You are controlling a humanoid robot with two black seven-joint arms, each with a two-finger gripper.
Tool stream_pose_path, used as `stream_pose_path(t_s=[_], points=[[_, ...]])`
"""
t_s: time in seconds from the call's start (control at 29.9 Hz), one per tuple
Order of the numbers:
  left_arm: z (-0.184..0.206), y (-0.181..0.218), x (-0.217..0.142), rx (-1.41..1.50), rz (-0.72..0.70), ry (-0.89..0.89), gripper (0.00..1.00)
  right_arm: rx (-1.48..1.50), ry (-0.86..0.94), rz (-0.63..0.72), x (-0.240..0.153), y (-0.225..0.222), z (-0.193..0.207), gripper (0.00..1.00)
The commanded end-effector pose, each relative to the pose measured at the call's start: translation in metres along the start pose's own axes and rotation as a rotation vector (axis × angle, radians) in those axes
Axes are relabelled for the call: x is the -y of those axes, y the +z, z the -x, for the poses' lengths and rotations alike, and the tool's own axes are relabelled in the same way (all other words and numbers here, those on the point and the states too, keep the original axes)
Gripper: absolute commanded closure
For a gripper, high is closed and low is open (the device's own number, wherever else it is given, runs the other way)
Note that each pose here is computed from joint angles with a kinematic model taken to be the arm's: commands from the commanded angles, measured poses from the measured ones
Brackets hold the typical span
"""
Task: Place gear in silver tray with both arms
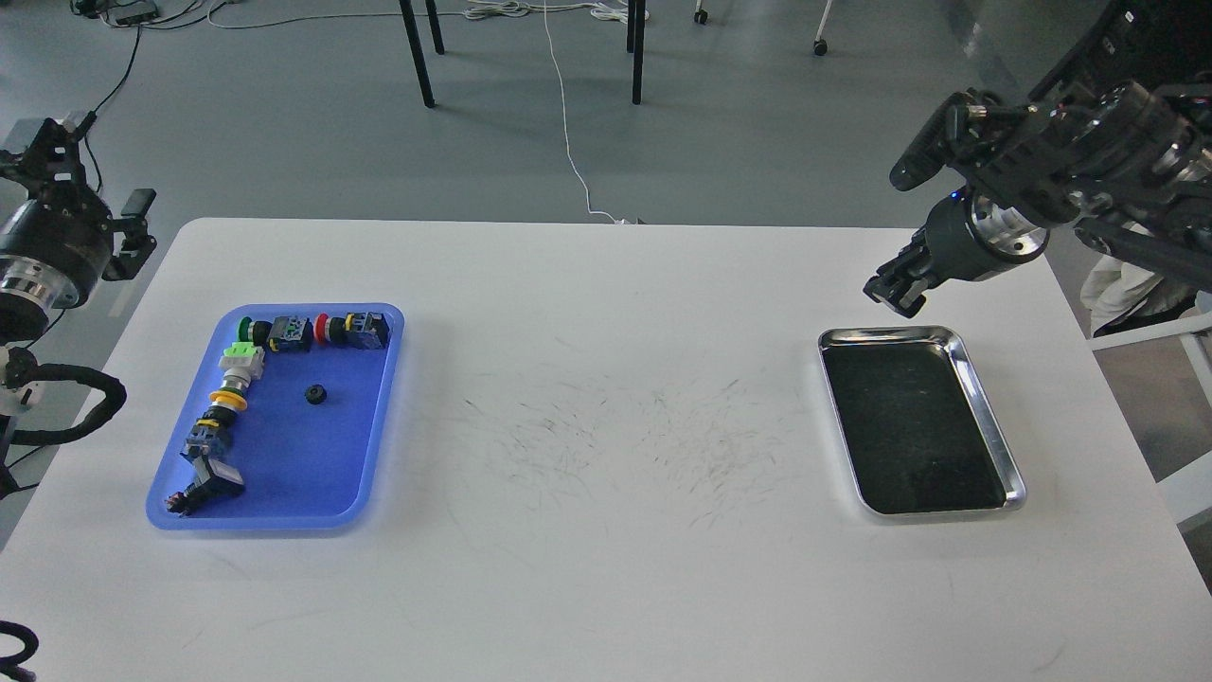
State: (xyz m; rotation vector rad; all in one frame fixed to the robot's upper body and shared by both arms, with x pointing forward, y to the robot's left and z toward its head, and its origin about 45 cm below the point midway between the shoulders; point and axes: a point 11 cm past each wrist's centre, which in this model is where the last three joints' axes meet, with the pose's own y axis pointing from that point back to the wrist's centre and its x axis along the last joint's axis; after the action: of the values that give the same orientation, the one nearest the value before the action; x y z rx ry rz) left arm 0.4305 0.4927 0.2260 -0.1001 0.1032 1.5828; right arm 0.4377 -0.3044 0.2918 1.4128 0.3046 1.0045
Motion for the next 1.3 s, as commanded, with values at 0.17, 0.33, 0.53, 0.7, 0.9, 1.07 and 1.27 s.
stream_pose_path(t_s=[0.17,0.33,0.53,0.7,0.9,1.07,1.27], points=[[-0.008,0.005,-0.003,0.012,0.004,0.011,0.02,0.116,-0.067,0.031,0.008,0.024,0.065,0.99],[-0.014,0.01,-0.005,0.018,0.011,0.023,0.02,0.139,-0.079,0.047,0.018,0.03,0.083,0.99],[-0.022,0.014,-0.008,0.022,0.016,0.039,0.02,0.126,-0.098,0.014,0.035,0.017,0.094,0.99],[-0.029,0.02,-0.011,0.033,0.02,0.05,0.02,0.096,-0.105,-0.013,0.054,0.004,0.09,0.99],[-0.034,0.024,-0.013,0.04,0.025,0.059,0.02,0.084,-0.111,0.003,0.072,0.003,0.089,0.99],[-0.036,0.026,-0.014,0.039,0.028,0.063,0.02,0.059,-0.114,-0.019,0.087,-0.01,0.082,0.99],[-0.039,0.028,-0.015,0.045,0.03,0.069,0.02,0.04,-0.092,-0.017,0.1,-0.015,0.079,0.99]])
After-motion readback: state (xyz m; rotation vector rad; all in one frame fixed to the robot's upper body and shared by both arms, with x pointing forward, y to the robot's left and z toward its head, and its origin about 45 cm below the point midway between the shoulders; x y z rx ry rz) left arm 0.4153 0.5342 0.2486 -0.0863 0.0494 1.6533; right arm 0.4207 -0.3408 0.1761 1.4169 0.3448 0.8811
